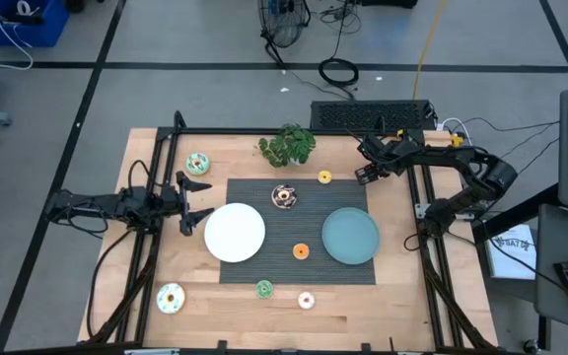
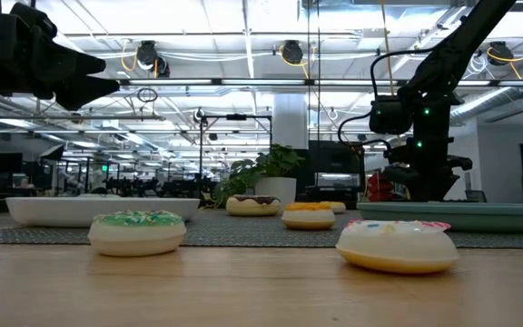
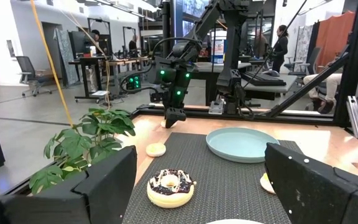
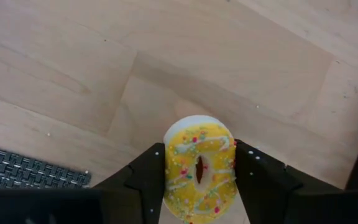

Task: Pick & Place donuts
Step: Put the top small yellow doughnut on top of the blue plate

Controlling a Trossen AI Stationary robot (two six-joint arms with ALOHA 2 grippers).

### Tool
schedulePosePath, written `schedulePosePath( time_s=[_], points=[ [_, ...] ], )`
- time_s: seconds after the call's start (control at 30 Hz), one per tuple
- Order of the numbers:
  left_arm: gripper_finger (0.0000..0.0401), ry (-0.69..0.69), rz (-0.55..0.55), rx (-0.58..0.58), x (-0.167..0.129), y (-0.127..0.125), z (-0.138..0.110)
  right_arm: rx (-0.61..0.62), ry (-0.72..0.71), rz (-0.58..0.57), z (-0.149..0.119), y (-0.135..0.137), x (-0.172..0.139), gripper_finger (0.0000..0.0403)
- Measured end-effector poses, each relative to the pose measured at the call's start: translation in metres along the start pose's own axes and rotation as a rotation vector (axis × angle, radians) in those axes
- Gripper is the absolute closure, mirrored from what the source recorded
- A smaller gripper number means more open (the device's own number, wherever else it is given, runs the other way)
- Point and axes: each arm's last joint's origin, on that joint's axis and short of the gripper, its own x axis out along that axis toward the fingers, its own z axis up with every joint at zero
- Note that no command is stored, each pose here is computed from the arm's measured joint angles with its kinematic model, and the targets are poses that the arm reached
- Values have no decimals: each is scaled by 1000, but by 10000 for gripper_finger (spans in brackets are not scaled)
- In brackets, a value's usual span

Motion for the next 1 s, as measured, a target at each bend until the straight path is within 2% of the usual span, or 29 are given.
schedulePosePath(
  time_s=[0.27, 0.77, 1.0],
  points=[
    [52, 0, 0, 0, 0, 0, 0, -29, -23, 19, -1, 8, -2, 240],
    [52, 0, 0, 0, 0, 0, 0, -77, -158, 104, 2, 33, -10, 241],
    [52, 0, 0, 0, 0, 0, 0, -86, -216, 270, 6, 49, -16, 241]
  ],
)
